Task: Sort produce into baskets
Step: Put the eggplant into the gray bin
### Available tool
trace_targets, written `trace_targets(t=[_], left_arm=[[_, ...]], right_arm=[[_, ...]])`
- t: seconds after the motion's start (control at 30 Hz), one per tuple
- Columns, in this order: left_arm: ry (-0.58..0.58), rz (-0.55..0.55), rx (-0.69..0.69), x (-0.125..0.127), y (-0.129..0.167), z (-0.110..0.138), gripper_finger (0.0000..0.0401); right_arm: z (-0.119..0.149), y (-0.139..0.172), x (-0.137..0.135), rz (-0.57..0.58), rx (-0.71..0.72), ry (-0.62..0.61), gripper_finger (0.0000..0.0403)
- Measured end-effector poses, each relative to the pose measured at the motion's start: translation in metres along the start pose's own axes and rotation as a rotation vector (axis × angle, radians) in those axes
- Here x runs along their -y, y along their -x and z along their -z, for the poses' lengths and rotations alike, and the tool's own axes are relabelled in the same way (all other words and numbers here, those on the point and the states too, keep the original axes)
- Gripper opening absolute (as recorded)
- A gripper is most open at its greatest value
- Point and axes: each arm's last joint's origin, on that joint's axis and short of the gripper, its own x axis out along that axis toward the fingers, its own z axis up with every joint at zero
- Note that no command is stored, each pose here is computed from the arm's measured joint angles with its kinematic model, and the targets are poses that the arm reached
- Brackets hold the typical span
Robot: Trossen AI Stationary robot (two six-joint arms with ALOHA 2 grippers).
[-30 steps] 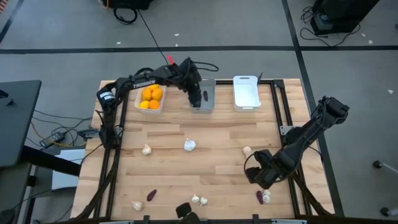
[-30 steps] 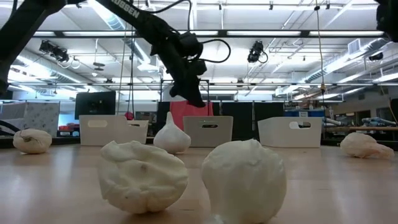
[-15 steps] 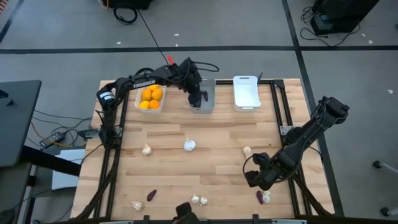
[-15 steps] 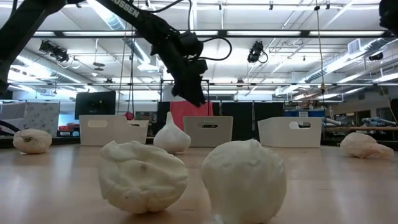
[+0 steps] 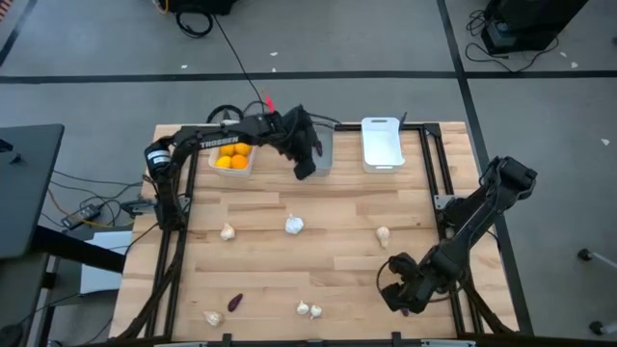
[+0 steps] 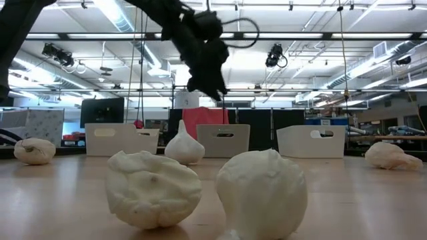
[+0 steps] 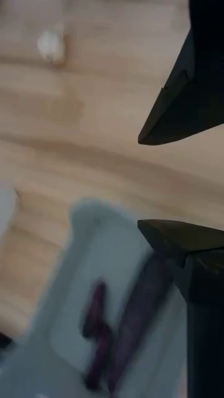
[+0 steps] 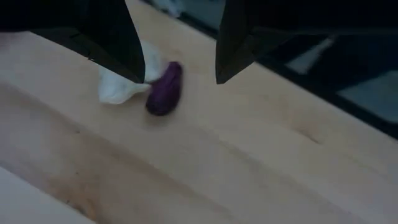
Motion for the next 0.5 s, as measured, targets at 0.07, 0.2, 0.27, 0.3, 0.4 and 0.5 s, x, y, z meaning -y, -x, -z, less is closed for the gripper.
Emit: trace_targets(t=[0.07, 0.2, 0.27, 0.3, 0.4, 0.5], left_arm=[[-0.007, 0.011, 0.019, 0.019, -0.001, -0.003, 0.0213], [-0.025, 0.048, 0.044, 0.055, -0.001, -0.005, 0.0213], [-0.025, 0.051, 0.041, 0.070, -0.001, -0.004, 0.0213], [-0.024, 0.058, 0.037, 0.076, 0.000, -0.004, 0.0213], [-0.002, 0.075, 0.021, 0.096, 0.002, 0.000, 0.0213], [0.012, 0.079, -0.015, 0.113, 0.001, 0.007, 0.0213]], right_arm=[[0.000, -0.012, -0.001, 0.041, -0.007, 0.064, 0.0206], [0.000, -0.035, -0.001, 0.121, 0.000, 0.208, 0.0206], [-0.001, -0.043, -0.001, 0.149, -0.006, 0.255, 0.0206], [-0.001, -0.046, -0.001, 0.164, -0.010, 0.272, 0.0206], [-0.001, -0.054, 0.001, 0.202, -0.051, 0.326, 0.0206], [-0.001, -0.060, 0.002, 0.226, -0.073, 0.382, 0.0203]])
